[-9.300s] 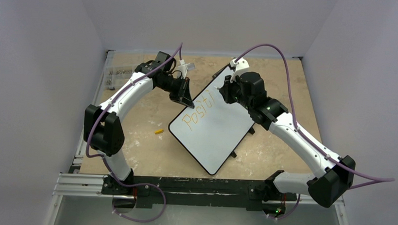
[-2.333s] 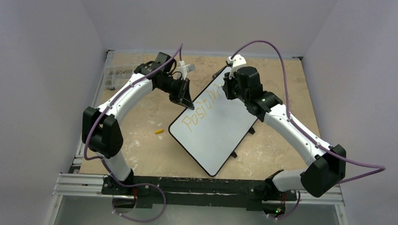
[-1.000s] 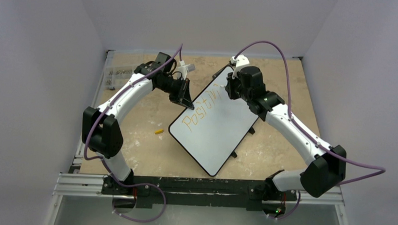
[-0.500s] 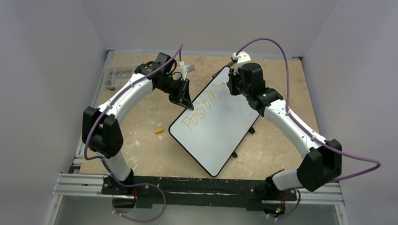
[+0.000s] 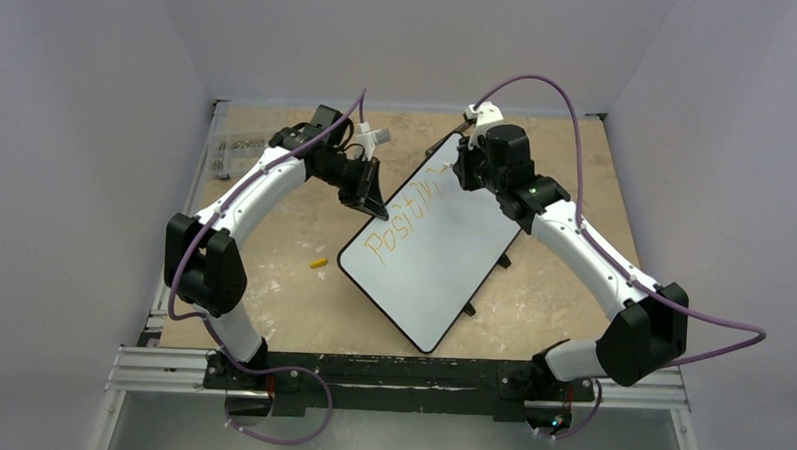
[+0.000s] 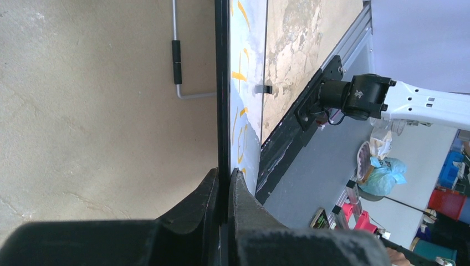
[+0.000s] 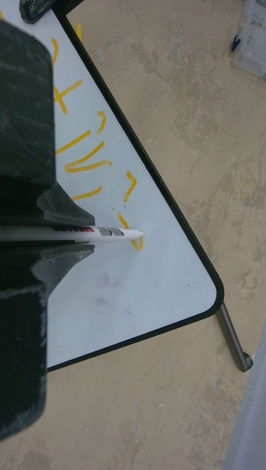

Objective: Write a sentence on the whiteboard

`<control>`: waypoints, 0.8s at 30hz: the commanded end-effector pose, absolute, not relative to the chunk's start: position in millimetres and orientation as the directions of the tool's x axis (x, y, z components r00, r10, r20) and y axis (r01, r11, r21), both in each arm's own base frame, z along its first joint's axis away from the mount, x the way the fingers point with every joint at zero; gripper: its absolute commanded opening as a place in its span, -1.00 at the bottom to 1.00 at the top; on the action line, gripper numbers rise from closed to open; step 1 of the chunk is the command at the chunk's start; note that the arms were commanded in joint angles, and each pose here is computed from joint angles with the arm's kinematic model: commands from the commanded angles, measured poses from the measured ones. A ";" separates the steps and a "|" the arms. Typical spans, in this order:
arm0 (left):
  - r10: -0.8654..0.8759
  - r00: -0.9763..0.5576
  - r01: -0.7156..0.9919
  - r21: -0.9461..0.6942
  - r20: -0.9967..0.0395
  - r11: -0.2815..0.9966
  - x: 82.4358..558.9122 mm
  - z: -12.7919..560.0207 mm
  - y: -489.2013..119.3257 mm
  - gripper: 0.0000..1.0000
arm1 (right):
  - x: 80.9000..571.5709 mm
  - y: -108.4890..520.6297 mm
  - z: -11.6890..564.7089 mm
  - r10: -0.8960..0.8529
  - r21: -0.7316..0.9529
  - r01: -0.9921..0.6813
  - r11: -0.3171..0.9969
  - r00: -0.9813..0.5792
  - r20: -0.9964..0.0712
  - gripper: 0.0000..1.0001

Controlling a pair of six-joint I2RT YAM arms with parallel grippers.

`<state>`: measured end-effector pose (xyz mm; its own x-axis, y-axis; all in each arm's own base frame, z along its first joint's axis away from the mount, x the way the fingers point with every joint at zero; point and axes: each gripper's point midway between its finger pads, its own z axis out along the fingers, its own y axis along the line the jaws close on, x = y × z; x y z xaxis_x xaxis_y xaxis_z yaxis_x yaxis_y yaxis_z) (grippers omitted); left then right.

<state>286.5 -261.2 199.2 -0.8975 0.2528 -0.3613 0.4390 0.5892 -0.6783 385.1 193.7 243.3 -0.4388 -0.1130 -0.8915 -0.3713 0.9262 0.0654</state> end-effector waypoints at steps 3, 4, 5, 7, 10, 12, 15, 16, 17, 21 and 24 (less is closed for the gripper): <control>0.284 -0.857 0.512 -0.651 -0.429 0.561 284.3 209.8 -265.6 -1.00 | 388.3 210.1 274.8 -0.051 0.127 -0.414 0.902 -0.392 -0.919 -1.00; 0.284 -0.857 0.512 -0.651 -0.430 0.561 284.5 209.8 -265.3 -1.00 | 389.8 210.8 275.4 -0.048 0.128 -0.412 0.902 -0.391 -0.919 -1.00; 0.284 -0.857 0.513 -0.650 -0.431 0.560 284.2 210.1 -265.5 -1.00 | 390.8 211.7 275.4 -0.049 0.128 -0.414 0.901 -0.391 -0.919 -1.00; 0.284 -0.856 0.514 -0.650 -0.432 0.560 284.3 210.4 -265.6 -1.00 | 392.8 212.6 274.2 -0.050 0.128 -0.413 0.902 -0.393 -0.918 -1.00; 0.284 -0.856 0.513 -0.650 -0.431 0.561 284.3 210.3 -265.4 -1.00 | 394.6 212.7 268.6 -0.062 0.121 -0.413 0.903 -0.402 -0.914 -1.00; 0.284 -0.856 0.513 -0.650 -0.431 0.560 284.1 210.4 -265.5 -1.00 | 393.5 211.5 263.8 -0.068 0.117 -0.410 0.905 -0.410 -0.910 -1.00; 0.284 -0.856 0.514 -0.650 -0.432 0.560 284.2 210.4 -265.5 -1.00 | 388.6 208.6 254.5 -0.075 0.116 -0.406 0.906 -0.425 -0.902 -1.00; 0.284 -0.856 0.513 -0.650 -0.431 0.560 284.2 210.4 -265.5 -1.00 | 386.4 208.0 252.6 -0.077 0.116 -0.407 0.906 -0.428 -0.901 -1.00; 0.284 -0.856 0.513 -0.650 -0.431 0.560 284.2 210.4 -265.5 -1.00 | 384.3 206.6 250.8 -0.078 0.116 -0.406 0.907 -0.431 -0.899 -1.00; 0.284 -0.857 0.513 -0.650 -0.431 0.560 284.1 210.2 -265.5 -1.00 | 375.2 201.7 242.2 -0.082 0.118 -0.402 0.908 -0.447 -0.891 -1.00; 0.284 -0.856 0.514 -0.649 -0.433 0.560 284.2 210.9 -265.4 -1.00 | 366.6 197.4 234.8 -0.085 0.120 -0.398 0.909 -0.461 -0.883 -1.00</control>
